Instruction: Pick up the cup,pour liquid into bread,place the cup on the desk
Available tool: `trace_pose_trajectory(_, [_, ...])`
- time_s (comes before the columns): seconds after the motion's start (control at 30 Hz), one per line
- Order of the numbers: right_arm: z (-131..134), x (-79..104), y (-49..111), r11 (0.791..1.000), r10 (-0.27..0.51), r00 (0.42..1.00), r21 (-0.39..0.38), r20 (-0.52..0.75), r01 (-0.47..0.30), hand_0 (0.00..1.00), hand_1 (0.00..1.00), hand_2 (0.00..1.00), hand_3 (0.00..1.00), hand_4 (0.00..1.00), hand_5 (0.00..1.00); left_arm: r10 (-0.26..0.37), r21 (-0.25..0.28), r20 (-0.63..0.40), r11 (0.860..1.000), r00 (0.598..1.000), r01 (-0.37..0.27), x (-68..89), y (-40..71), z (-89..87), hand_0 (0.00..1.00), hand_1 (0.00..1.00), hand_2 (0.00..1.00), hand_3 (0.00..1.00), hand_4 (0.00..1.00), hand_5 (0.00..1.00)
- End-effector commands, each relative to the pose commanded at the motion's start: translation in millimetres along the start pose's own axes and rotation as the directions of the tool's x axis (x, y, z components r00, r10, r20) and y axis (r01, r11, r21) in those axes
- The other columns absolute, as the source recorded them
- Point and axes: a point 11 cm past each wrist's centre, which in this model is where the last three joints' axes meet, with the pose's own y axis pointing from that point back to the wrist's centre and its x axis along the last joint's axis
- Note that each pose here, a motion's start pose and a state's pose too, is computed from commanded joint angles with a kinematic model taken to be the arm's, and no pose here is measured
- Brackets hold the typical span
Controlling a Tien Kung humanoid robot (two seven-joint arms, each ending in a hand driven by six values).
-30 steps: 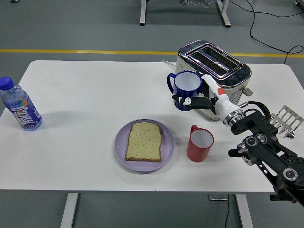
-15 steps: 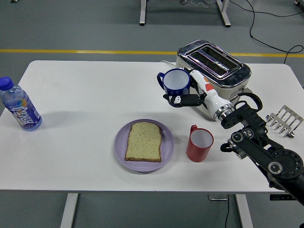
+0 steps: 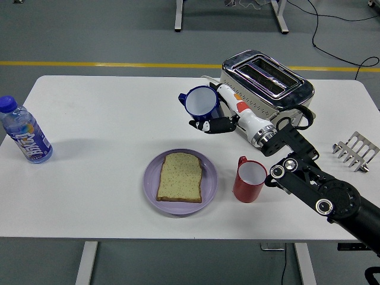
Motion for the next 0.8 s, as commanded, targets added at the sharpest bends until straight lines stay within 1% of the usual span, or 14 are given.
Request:
trace_pose_trajectory(0.17, [-4.0,-5.4,-1.2,0.999,-0.019,0.993,0.040,-0.118,0.024,0.469,0.393,0.506,0.502,0.702,0.002,0.001,-0.001,-0.001,1.000,1.000,-0.001,0.2,0.0,0.4,0.690,0.756,0.773,0.611,0.396,0.998])
trace_pose_trajectory(0.33, [-5.5,-8.3,-2.1,0.996,-0.025,0.968,0.076,-0.249,0.045,0.469,0.393,0.507,0.502,0.701,0.002,0.002,0.000,0.001,1.000,1.000,-0.002,0.6,0.0,0.3,0.690,0.756,0.773,0.611,0.396,0.998])
trace_pose_trajectory(0.57, [-6.5,-7.1,-3.5,0.993,-0.010,0.938,0.106,-0.347,0.050,0.471,0.393,0.507,0.501,0.700,0.002,0.003,0.001,0.003,1.000,1.000,-0.003,0.1,0.0,0.3,0.690,0.756,0.773,0.611,0.396,0.998])
trace_pose_trajectory(0.8, [-8.2,-2.9,-5.6,0.991,0.005,0.915,0.125,-0.404,0.049,0.471,0.393,0.507,0.502,0.700,0.002,0.004,0.002,0.009,1.000,1.000,-0.004,0.1,0.1,0.7,0.690,0.756,0.773,0.611,0.396,0.998])
